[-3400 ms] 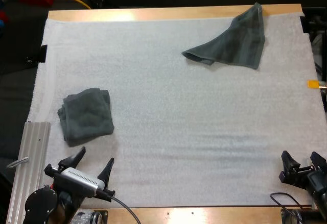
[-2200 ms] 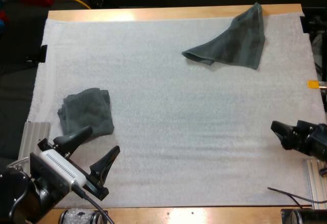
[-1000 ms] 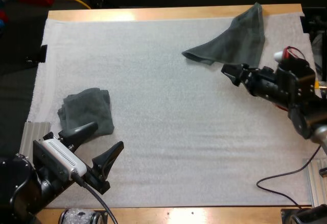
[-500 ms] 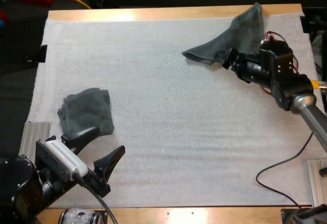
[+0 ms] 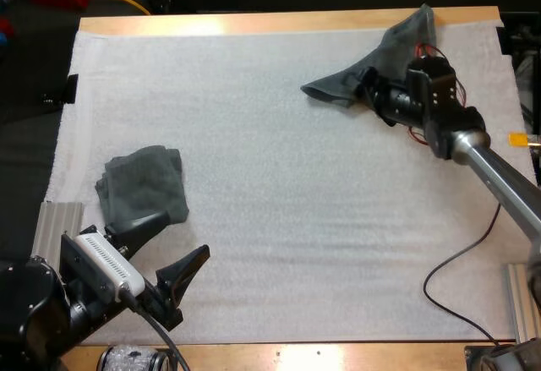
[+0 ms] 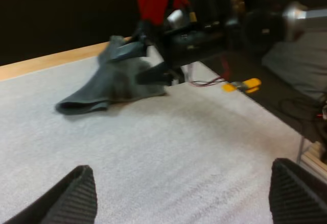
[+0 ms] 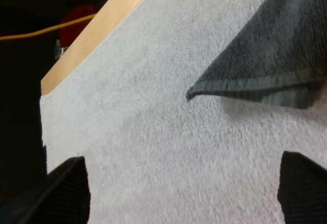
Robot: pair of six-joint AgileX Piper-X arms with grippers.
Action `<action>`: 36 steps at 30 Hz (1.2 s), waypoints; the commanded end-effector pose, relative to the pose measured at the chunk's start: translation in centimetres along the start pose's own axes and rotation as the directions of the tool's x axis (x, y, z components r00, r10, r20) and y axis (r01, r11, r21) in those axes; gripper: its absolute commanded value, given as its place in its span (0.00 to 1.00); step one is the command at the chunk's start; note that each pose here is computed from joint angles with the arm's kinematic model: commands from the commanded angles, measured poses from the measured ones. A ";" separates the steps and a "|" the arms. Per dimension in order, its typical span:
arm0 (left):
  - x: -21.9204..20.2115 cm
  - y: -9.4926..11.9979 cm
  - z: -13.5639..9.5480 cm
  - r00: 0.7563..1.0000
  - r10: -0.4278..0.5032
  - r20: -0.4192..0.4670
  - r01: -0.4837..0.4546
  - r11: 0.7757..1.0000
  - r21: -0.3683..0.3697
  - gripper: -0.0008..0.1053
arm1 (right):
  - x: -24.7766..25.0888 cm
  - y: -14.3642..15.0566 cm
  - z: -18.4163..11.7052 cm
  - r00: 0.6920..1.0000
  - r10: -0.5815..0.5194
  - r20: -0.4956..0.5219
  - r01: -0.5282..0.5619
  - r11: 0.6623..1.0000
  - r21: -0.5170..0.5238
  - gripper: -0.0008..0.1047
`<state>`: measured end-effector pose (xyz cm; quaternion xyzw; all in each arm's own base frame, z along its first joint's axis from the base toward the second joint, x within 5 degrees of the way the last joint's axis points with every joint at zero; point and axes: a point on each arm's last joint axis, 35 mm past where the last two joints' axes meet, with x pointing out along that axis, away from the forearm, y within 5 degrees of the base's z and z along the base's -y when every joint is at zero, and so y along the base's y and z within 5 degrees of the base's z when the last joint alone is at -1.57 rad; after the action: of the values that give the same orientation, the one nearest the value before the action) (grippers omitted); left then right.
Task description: Pick towel from pile, fold and stack
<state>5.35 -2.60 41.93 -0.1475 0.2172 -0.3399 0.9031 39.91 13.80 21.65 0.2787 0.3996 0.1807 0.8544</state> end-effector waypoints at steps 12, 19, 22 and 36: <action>-0.2 -0.3 0.2 0.999 -0.034 0.004 0.034 0.999 0.005 0.66 | 3.0 -4.1 2.0 0.998 0.049 -0.035 -0.043 0.983 0.177 0.71; -0.1 -0.2 0.2 0.999 -0.033 0.001 0.033 0.999 0.002 0.66 | 4.7 -5.7 1.1 0.993 0.089 -0.082 -0.066 0.967 0.245 0.71; 0.0 -0.2 0.2 0.999 -0.033 0.000 0.033 0.999 0.002 0.66 | 5.5 -6.2 0.9 0.991 0.110 -0.072 -0.085 0.955 0.286 0.71; 0.0 -0.2 0.2 0.999 -0.033 0.000 0.033 0.999 0.002 0.66 | 8.3 -8.2 -0.1 0.990 0.130 -0.055 -0.103 0.933 0.346 0.71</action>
<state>5.31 -2.64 41.93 -0.1488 0.2183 -0.3464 0.9001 45.47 11.77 11.50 0.4365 0.4418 0.1635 0.7665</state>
